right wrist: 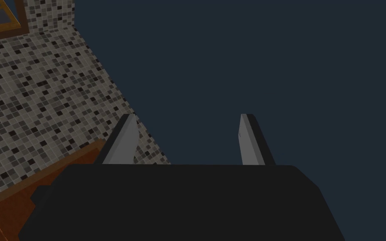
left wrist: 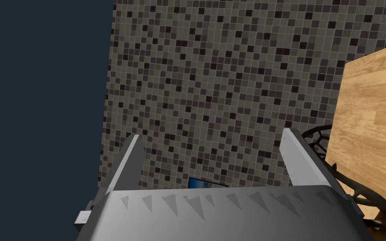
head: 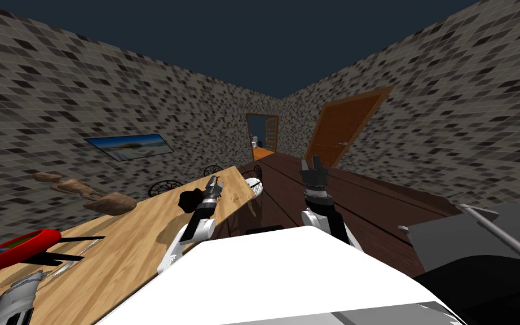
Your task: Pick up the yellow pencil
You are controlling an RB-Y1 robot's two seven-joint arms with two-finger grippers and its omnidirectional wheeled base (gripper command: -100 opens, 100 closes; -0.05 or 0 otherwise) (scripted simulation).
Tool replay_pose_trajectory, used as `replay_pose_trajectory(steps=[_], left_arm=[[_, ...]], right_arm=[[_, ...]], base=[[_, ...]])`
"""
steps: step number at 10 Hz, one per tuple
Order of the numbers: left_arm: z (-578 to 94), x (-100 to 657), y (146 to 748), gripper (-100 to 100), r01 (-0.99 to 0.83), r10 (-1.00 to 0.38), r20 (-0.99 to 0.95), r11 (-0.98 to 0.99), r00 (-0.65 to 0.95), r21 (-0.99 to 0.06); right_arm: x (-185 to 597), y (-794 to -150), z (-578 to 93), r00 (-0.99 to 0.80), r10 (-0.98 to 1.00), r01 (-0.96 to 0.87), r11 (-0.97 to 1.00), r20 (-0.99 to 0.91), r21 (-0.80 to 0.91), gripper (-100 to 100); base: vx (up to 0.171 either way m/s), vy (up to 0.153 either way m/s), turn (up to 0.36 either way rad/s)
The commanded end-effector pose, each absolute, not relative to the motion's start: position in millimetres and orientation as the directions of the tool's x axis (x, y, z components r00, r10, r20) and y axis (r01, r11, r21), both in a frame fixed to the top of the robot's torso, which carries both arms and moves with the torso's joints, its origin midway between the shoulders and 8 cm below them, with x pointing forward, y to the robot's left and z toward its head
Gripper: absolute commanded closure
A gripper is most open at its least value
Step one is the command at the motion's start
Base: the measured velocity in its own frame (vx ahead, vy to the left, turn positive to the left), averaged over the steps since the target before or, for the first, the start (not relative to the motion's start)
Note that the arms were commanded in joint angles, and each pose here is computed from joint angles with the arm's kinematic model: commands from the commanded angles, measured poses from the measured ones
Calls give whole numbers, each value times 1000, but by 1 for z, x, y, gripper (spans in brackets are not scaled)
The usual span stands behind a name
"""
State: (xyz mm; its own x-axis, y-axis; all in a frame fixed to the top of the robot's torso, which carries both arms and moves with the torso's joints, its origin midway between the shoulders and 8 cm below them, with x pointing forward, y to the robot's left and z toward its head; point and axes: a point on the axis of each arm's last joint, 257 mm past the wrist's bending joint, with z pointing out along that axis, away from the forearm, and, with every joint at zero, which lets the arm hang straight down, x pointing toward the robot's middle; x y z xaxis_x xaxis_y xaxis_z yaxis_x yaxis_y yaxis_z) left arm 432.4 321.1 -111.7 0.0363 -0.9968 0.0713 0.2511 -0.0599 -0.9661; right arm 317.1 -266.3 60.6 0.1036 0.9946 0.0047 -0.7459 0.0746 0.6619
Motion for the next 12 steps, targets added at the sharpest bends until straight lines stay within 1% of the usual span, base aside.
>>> replay_pose_trajectory(steps=[1, 2, 6, 12], left_arm=[[-126, 438, 324, -100, 201, -995, 91, -81, 44, -976], [-128, 439, 324, -100, 196, -995, 92, -81, 45, -977], [-168, 457, 338, -100, 74, -986, 151, -145, 71, -987], [-228, 477, 361, -100, -105, -960, 241, -257, 142, -961]], right_arm=[[317, -266, 61, 104, 995, -746, 75, 5, 662, 0], [317, -266, 61, 104, 995, -746, 75, 5, 662, 0], [317, -266, 61, 104, 995, -746, 75, 5, 662, 0], [317, -266, 61, 104, 995, -746, 75, 5, 662, 0]], base=[[-37, -17, -41], [-14, -8, 29], [-25, -18, -76], [-26, -20, -76]])
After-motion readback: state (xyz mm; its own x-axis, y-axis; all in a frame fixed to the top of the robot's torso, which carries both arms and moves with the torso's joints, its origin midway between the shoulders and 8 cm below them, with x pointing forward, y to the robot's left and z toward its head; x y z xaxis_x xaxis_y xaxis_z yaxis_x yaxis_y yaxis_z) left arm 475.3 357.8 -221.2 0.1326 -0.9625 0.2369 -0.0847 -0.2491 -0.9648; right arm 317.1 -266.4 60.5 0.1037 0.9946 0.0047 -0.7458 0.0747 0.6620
